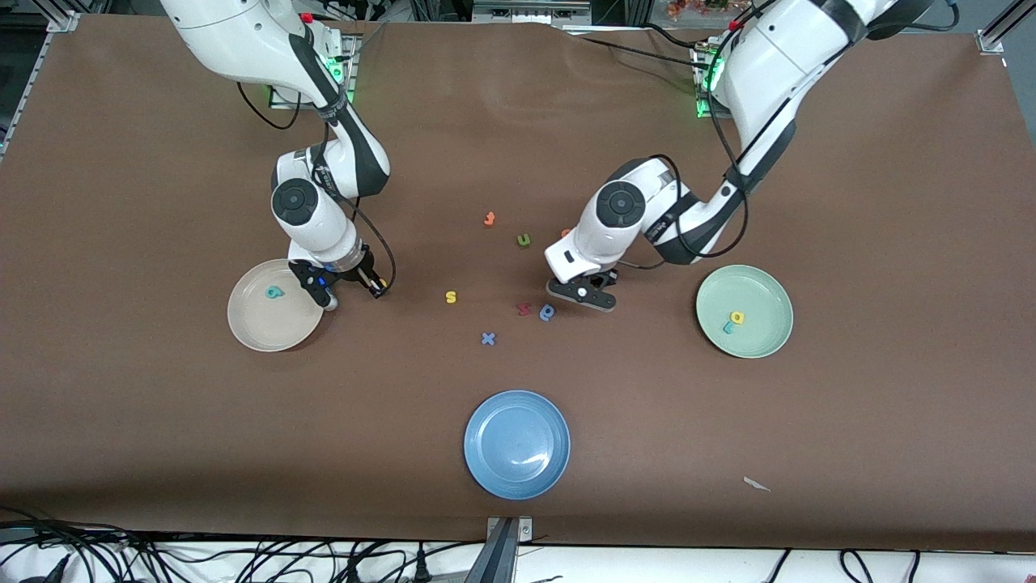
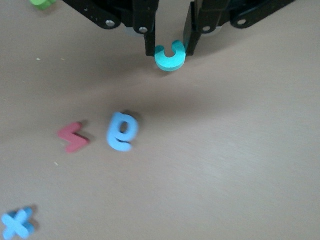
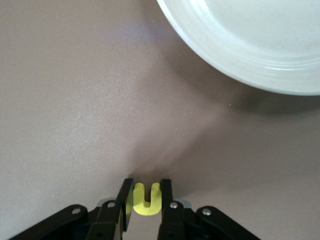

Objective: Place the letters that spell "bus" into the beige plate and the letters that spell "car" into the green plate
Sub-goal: 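Place the u on the white plate while the left gripper places the c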

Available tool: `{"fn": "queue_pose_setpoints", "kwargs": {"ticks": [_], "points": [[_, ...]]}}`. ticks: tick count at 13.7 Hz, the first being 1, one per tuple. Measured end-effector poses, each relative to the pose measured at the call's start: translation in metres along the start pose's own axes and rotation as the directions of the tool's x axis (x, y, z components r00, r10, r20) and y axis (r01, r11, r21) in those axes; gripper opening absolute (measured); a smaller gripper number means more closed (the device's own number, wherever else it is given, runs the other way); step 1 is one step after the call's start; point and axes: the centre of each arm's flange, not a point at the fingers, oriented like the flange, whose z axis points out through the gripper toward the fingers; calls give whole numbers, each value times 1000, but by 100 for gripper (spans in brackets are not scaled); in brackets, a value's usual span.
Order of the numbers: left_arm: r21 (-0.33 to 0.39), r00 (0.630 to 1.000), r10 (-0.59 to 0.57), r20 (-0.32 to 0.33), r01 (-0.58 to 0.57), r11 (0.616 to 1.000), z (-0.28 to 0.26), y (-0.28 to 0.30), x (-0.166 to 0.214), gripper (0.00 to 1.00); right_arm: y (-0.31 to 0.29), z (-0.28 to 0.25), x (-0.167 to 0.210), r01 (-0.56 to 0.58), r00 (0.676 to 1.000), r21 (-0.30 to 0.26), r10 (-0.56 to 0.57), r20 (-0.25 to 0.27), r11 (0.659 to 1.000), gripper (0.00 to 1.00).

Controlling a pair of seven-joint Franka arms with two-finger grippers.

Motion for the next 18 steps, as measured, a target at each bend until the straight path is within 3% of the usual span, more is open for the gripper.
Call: {"fn": "queue_pose_setpoints", "kwargs": {"ticks": [2, 7, 10, 13, 15, 18], "points": [[34, 1000, 16, 9, -17, 999, -19, -33, 10, 26, -5, -10, 10, 41, 999, -39, -41, 18, 998, 27], [103, 991, 90, 102, -101, 990, -51, -129, 19, 26, 26, -63, 89, 238, 971, -110, -234, 51, 965, 27], [94, 979, 139, 148, -154, 984, -57, -211, 19, 26, 61, -66, 114, 346, 938, -120, -341, 66, 930, 27], [69, 971, 164, 172, -178, 982, -53, -277, 9, 26, 93, -49, 120, 432, 902, -110, -431, 35, 895, 27], [57, 969, 166, 184, -179, 982, -47, -291, 4, 41, 107, -46, 131, 472, 881, -114, -472, 24, 874, 30], [52, 967, 175, 185, -187, 981, -45, -286, 5, 69, 107, -59, 144, 487, 872, -106, -490, -2, 867, 56]]}}
